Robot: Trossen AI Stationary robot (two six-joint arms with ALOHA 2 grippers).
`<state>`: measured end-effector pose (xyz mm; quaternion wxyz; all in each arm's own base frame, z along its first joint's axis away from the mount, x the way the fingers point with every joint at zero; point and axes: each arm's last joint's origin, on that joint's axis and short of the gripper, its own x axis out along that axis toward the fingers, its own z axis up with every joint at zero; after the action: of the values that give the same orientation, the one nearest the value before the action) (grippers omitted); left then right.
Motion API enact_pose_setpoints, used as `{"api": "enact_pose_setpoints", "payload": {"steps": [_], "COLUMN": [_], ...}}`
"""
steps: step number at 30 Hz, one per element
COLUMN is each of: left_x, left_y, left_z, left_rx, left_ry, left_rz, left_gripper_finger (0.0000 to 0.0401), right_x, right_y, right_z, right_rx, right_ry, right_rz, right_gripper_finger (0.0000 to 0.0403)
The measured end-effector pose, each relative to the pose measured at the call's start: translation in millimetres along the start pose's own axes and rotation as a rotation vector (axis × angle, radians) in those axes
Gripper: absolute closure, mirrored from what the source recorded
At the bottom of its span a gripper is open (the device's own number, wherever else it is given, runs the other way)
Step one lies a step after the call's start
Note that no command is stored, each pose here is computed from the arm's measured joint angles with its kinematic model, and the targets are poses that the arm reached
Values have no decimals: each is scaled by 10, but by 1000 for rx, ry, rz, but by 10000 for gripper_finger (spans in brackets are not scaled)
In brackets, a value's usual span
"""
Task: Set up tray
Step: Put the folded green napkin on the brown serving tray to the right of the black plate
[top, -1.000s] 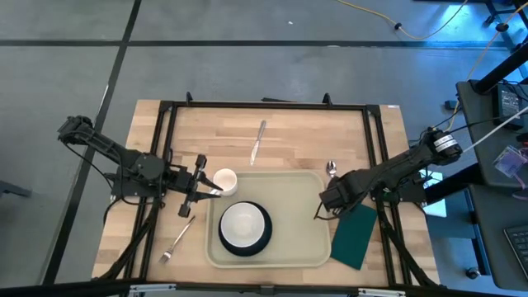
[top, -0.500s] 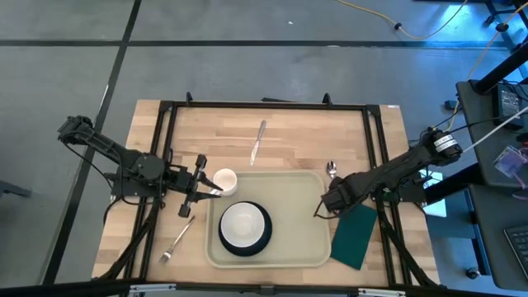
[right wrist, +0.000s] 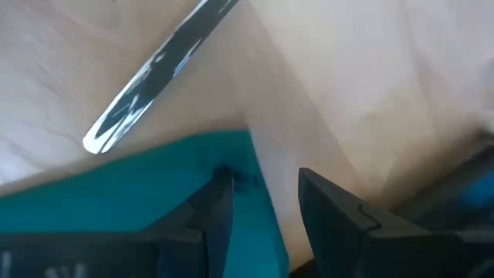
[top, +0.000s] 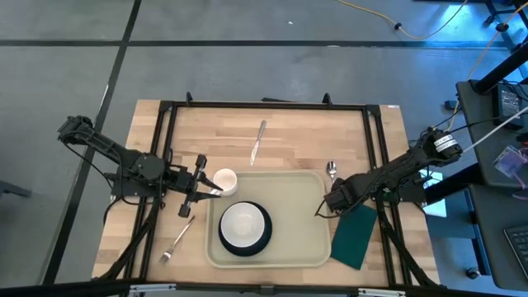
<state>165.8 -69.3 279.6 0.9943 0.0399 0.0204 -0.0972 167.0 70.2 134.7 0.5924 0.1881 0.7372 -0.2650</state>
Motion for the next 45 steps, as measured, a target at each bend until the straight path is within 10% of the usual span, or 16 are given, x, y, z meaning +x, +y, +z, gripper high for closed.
{"api": "enact_pose_setpoints", "payload": {"steps": [37, 45], "left_x": [0, 0], "left_y": [0, 0], "left_z": [2, 2], "left_rx": [2, 2], "left_ry": [-1, -1], "left_rz": [0, 0], "left_gripper_finger": [321, 318], "right_x": [114, 115], "right_y": [-22, 9], "right_z": [-12, -1], "right_rx": [19, -3], "right_ry": [4, 7], "right_rz": [28, 69], "right_gripper_finger": [259, 343]}}
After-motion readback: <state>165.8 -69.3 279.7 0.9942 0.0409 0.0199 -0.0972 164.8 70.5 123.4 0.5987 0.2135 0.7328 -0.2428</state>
